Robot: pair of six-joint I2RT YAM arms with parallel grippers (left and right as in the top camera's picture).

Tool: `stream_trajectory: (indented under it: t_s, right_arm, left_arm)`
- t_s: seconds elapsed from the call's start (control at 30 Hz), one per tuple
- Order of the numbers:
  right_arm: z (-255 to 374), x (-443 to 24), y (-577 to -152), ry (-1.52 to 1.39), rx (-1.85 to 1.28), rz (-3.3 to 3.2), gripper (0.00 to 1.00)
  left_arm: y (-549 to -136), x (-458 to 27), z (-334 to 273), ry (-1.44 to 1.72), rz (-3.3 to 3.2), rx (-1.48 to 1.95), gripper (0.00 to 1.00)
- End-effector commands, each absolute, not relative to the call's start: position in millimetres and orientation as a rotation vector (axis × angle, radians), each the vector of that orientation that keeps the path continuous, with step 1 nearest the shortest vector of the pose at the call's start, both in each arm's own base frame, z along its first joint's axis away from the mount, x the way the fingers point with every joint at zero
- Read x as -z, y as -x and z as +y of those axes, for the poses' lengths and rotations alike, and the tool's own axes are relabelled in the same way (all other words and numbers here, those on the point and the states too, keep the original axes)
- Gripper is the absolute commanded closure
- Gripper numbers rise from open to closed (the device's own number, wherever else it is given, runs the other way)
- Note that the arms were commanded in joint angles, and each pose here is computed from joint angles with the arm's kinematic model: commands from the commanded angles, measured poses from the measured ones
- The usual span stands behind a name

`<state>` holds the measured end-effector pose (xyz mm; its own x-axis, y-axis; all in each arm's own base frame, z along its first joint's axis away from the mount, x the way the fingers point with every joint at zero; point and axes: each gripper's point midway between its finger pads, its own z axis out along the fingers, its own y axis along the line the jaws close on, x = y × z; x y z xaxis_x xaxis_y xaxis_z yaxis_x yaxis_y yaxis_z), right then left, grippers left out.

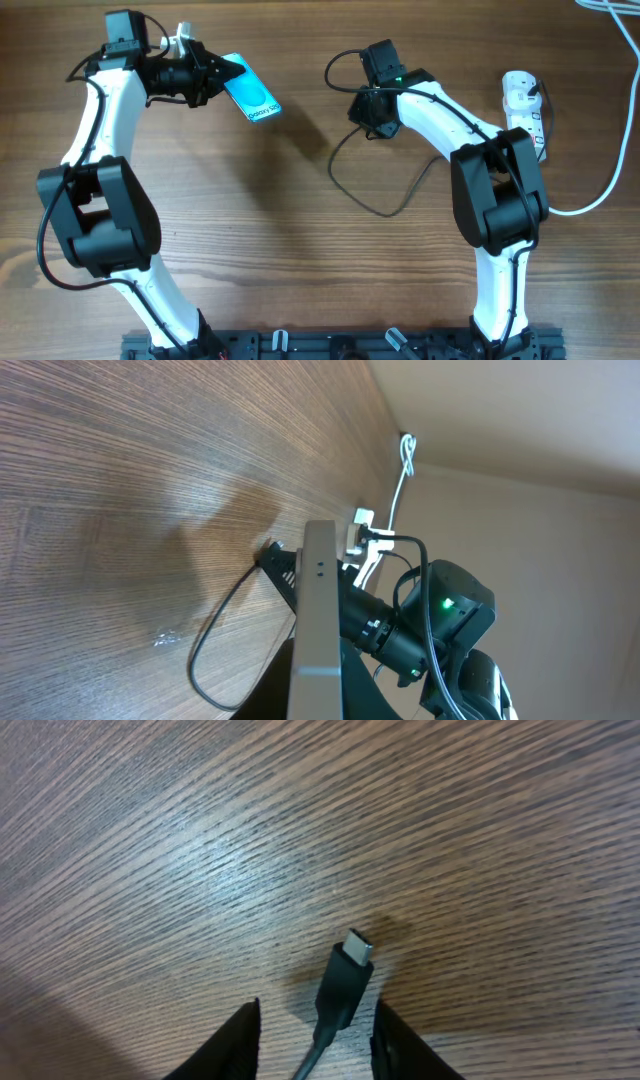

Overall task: Plug charger to phone and switch on socket
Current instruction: 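Lower the right gripper and grasp the black USB-C cable end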

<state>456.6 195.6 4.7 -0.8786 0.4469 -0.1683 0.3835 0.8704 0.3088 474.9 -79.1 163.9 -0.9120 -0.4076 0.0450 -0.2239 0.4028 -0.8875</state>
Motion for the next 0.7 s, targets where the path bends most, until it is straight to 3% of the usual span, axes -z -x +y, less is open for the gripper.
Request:
stream_trajectory:
  t_s: [0.0, 0.3, 0.5, 0.67]
  right_arm:
    - [189.4, 8.0, -459.7, -0.64, -0.332, 2.809, 0.66]
    - [191.3, 23.7, -466.7, -0.574, -0.324, 2.805, 0.71]
    - [192.6, 30.2, -461.6, -0.572, -0.33, 2.834, 0.93]
    - [195.3, 29.9, -460.8, -0.567, -0.351, 2.84, 0.96]
  left_arm:
    - [-474.2, -174.0, -83.4, 0.511, 2.46, 1.536, 0.96]
    - [-470.5, -172.1, -83.9, 0.535, 2.477, 1.543, 0.96]
    - [-470.5, -172.1, -83.9, 0.535, 2.477, 1.543, 0.96]
    - [-470.4, -172.1, -84.1, 0.54, 2.478, 1.545, 0.96]
